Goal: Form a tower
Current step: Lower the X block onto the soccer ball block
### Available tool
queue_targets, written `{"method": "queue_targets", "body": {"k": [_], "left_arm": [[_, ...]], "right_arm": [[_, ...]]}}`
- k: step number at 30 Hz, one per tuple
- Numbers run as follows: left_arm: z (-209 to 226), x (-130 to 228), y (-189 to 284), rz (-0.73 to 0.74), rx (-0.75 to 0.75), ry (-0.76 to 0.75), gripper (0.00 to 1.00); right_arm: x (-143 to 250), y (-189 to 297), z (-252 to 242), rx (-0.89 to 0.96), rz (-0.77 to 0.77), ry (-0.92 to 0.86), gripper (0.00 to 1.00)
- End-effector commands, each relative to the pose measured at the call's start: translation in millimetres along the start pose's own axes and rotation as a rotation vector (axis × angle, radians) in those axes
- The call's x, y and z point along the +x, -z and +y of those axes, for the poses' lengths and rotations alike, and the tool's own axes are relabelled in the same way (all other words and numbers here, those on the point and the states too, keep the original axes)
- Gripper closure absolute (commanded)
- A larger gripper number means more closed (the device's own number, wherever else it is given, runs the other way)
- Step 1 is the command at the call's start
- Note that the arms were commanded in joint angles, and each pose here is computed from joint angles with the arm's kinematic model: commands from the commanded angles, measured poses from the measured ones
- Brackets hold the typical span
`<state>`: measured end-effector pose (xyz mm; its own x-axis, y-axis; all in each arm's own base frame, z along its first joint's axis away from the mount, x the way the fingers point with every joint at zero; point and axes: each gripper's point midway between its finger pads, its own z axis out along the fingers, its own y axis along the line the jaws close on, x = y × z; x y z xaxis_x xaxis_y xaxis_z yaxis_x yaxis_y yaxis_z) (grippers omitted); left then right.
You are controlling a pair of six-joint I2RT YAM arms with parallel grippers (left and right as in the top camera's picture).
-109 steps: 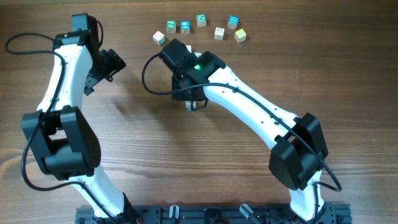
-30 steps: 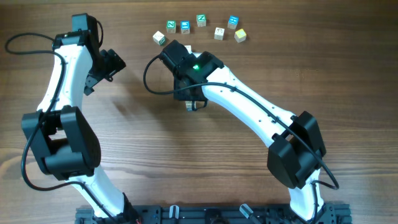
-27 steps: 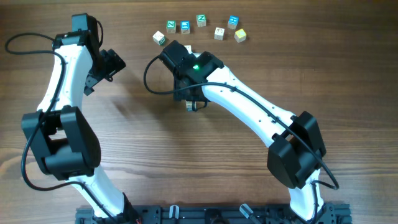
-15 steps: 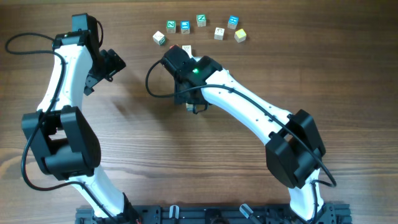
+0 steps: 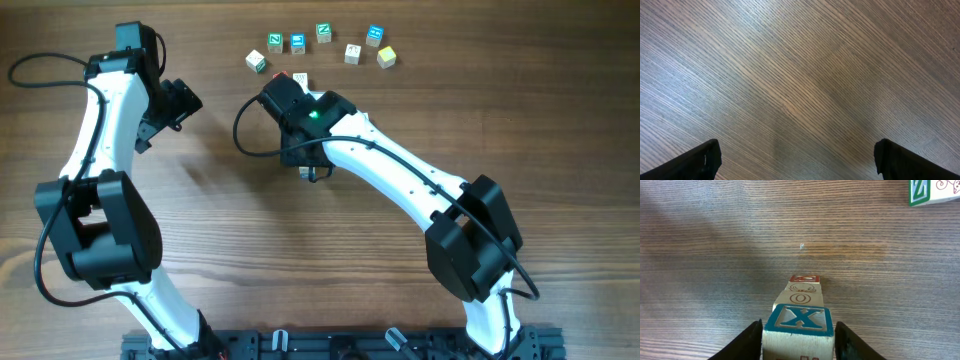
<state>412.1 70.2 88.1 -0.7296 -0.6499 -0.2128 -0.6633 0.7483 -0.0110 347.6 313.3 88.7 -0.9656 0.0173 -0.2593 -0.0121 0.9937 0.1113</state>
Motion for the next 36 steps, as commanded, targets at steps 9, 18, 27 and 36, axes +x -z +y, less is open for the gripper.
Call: {"method": "queue_targets", "body": {"k": [9,18,27,36], "left_arm": [[-0.5,-8.7,15.2,-0.045,0.014,0.006,0.00],[-0.5,-8.7,15.2,-0.045,0.014,0.006,0.00],[-0.5,-8.7,15.2,-0.045,0.014,0.006,0.00],[-0.5,-8.7,15.2,-0.044,0.014,0.006,0.00]], "right_arm": [[1.9,-7.9,0.1,0.008,0.005,0.001,0.61],[0.3,-7.1,0.2,0.006,0.002,0.001,0.64],[0.4,-6.4,2.0,-0.003,0.005,0.001,0.62],[-2.0,-6.4,4.4,-0.013,-0.005,0.000,0.62]]}}
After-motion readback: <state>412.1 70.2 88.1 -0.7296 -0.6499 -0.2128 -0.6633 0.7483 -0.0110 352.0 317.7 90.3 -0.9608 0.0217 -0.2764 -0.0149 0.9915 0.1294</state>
